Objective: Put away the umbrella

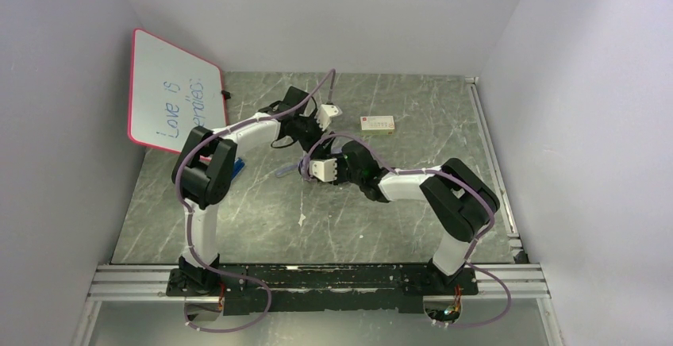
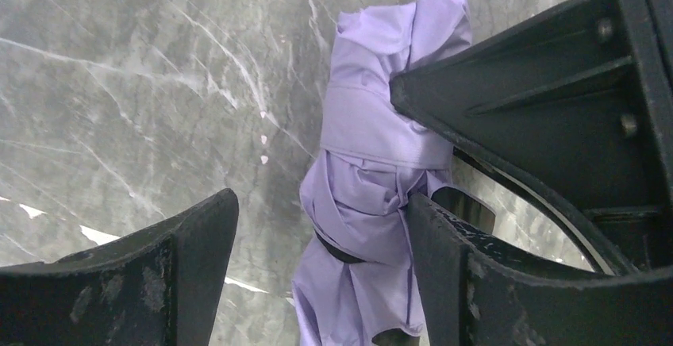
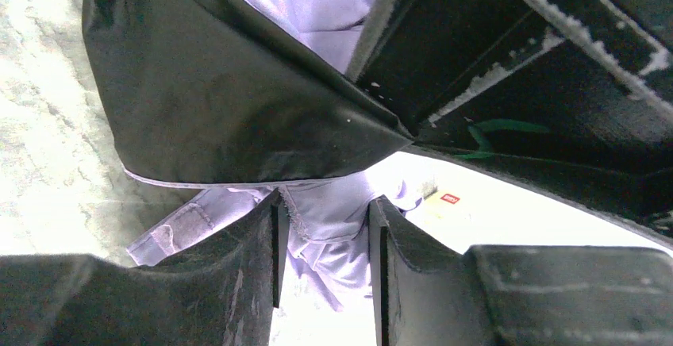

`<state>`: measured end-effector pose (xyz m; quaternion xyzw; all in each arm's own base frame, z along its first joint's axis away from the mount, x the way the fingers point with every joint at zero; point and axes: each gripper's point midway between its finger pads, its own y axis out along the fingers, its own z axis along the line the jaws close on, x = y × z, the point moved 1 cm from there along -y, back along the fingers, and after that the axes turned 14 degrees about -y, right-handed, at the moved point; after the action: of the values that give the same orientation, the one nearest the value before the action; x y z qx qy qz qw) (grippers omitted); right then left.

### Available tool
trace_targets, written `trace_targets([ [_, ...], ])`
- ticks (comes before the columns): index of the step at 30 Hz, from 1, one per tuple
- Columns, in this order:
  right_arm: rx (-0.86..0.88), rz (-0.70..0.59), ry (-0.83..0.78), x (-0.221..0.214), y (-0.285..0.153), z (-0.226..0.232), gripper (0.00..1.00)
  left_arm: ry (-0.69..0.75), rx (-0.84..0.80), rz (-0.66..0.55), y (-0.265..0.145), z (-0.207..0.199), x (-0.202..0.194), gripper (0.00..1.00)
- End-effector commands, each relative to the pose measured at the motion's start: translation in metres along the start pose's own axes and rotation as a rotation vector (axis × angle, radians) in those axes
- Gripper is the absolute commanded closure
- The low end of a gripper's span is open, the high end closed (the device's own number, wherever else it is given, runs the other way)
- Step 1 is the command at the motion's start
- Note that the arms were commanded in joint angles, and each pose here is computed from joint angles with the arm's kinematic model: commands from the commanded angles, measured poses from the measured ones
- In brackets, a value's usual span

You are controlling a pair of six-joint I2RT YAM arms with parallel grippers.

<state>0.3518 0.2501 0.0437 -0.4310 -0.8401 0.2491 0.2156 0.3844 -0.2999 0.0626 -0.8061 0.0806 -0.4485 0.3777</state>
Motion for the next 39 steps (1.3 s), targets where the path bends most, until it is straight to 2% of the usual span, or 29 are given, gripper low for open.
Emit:
trace_targets([
  [1,0.38,0.104,0.03,-0.025,-0.016,0.112,0.77,-0.067,0.0,0.119,0.001,0.003,-0.037,0.22],
  [3,0.378,0.106,0.03,-0.023,-0.015,0.111,0.77,-0.075,0.001,0.143,0.002,0.002,-0.046,0.32],
  [5,0.375,0.105,0.035,-0.021,-0.015,0.111,0.77,-0.083,0.013,0.165,0.003,0.004,-0.052,0.37],
  [12,0.335,0.076,0.067,-0.009,-0.016,0.104,0.77,-0.037,0.042,0.222,0.008,-0.003,-0.07,0.36],
  [16,0.315,0.063,0.093,-0.005,-0.018,0.101,0.77,-0.03,0.032,0.266,0.013,-0.01,-0.086,0.41],
  [21,0.317,0.073,0.098,-0.006,-0.018,0.102,0.77,-0.028,0.008,0.312,0.017,-0.022,-0.106,0.4],
  [23,0.317,0.072,0.1,-0.005,-0.019,0.103,0.77,-0.032,0.012,0.329,0.019,-0.022,-0.112,0.49],
  [30,0.296,0.065,0.11,-0.002,-0.021,0.099,0.76,-0.021,0.067,0.348,0.02,-0.011,-0.112,0.94],
  [34,0.254,0.046,0.133,0.004,-0.025,0.089,0.69,-0.008,0.094,0.338,0.018,-0.009,-0.109,0.95],
  [36,0.214,0.023,0.168,0.012,-0.031,0.079,0.54,0.009,0.108,0.326,0.017,-0.009,-0.107,0.95],
  [39,0.094,-0.03,0.246,0.024,-0.044,0.052,0.43,0.024,0.113,0.32,0.017,-0.01,-0.108,0.95],
])
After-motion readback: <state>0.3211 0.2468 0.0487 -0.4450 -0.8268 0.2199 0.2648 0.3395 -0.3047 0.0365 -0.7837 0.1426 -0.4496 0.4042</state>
